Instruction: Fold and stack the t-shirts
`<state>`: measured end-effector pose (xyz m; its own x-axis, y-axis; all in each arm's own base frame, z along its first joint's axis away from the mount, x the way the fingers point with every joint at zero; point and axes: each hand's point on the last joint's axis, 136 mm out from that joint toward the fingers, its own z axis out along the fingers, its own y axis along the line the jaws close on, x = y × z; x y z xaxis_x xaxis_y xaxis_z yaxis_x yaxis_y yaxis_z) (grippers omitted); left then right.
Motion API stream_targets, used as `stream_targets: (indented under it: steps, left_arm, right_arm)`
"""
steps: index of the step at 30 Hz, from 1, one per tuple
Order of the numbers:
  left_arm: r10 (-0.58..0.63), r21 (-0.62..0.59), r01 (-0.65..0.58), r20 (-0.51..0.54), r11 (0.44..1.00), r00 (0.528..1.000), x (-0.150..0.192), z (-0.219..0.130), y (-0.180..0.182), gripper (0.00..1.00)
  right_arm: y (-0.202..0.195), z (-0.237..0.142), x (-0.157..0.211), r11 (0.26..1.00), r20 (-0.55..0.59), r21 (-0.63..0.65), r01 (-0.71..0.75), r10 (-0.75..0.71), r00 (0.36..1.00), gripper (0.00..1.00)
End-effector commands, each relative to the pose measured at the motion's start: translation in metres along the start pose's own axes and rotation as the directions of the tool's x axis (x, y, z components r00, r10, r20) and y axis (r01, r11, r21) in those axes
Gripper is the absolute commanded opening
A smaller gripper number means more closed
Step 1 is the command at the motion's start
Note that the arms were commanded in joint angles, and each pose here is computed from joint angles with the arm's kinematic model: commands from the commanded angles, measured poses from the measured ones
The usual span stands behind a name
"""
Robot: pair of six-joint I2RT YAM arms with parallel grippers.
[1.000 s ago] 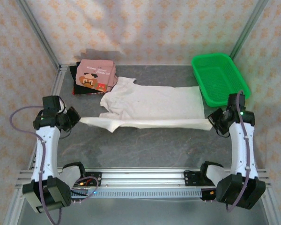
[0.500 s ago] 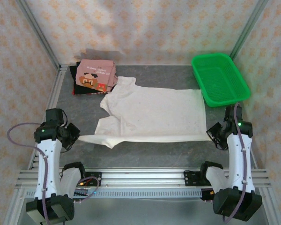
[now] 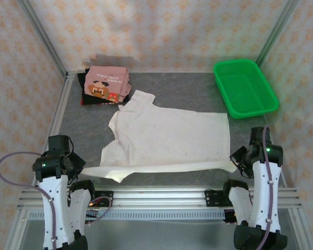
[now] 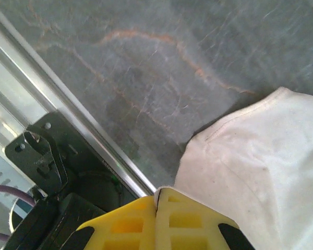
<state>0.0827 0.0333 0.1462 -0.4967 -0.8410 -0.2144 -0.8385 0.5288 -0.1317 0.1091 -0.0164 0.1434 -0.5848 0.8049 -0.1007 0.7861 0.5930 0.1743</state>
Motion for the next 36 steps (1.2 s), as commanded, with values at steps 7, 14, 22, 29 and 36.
stream_targets:
  steps: [7,14,22,29,36]
  left_arm:
    - [-0.056,-0.024,0.059,0.095,0.998,0.994,-0.025,-0.008,-0.003,0.00]
    - [-0.041,0.112,0.022,0.172,0.993,0.984,-0.056,-0.033,-0.040,0.00]
    - [0.014,0.102,-0.026,0.120,0.994,0.993,-0.044,-0.013,-0.041,0.00]
    - [-0.139,0.444,-0.010,0.301,0.896,0.943,-0.089,-0.078,-0.101,0.00]
    - [-0.128,0.526,-0.284,0.616,0.802,0.777,-0.210,-0.248,-0.196,0.00]
  right_arm:
    - [0.010,-0.002,-0.034,1.000,0.093,0.019,-0.010,0.008,0.996,0.00]
    - [0.015,-0.002,-0.051,0.999,0.126,0.043,0.006,-0.011,0.992,0.00]
    - [0.016,0.008,-0.040,1.000,0.063,0.030,0.006,-0.008,0.998,0.00]
    - [0.077,-0.007,-0.049,0.957,0.083,-0.288,0.033,-0.009,0.997,0.00]
    - [0.184,-0.160,-0.163,0.834,0.449,-0.476,0.279,-0.042,0.892,0.00]
